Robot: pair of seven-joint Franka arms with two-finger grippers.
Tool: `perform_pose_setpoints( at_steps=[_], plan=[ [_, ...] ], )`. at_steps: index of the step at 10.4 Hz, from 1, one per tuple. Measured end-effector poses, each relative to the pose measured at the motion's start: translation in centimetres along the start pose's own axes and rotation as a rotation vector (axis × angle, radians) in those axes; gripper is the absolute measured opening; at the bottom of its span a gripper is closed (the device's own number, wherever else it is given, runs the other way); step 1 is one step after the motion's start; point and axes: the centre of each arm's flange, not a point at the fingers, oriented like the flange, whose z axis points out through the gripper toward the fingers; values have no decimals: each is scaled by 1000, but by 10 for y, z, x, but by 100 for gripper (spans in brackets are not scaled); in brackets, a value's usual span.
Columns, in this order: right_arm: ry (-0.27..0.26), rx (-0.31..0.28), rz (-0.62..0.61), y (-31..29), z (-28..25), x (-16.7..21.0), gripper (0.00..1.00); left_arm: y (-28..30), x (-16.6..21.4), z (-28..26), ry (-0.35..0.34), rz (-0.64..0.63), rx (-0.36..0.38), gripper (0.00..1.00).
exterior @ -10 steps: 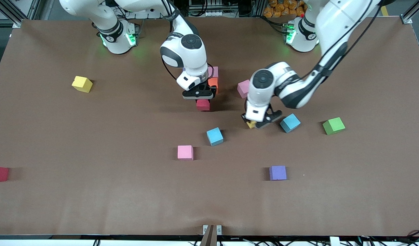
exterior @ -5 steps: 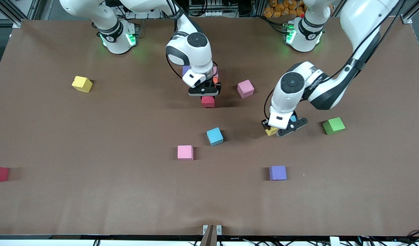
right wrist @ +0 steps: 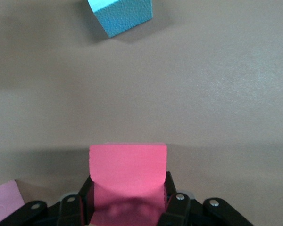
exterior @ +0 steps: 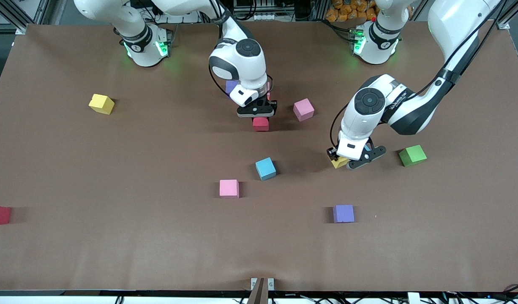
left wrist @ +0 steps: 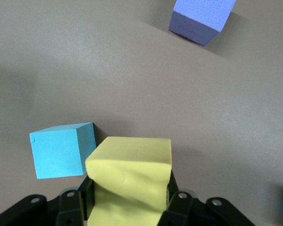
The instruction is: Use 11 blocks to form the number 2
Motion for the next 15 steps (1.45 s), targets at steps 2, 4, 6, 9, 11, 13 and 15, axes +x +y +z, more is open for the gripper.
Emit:
perform_pose_setpoints(
  at_steps=[2,4,6,9,11,13,15],
  plan=[
    [-2,0,-9,-1,6,-3,58,1,-3,-1,-3,4,5,59],
    [-1,2,-13,-2,7,-5,58,1,-4,-1,-5,6,9,59],
    [0,-1,-20,-2,8,-6,58,2,-4,-1,-8,5,10,59],
    [4,-11,-44,-2,14,-10,58,2,-4,-1,-11,2,8,59],
    [5,-14,-51,-2,16,-11,58,2,-5,-1,-12,2,8,59],
    [11,-17,-64,-2,17,-12,58,2,-5,-1,-12,2,8,59],
    [16,-6,-70,-4,17,-13,58,2,-5,-1,-12,3,8,59]
  ],
)
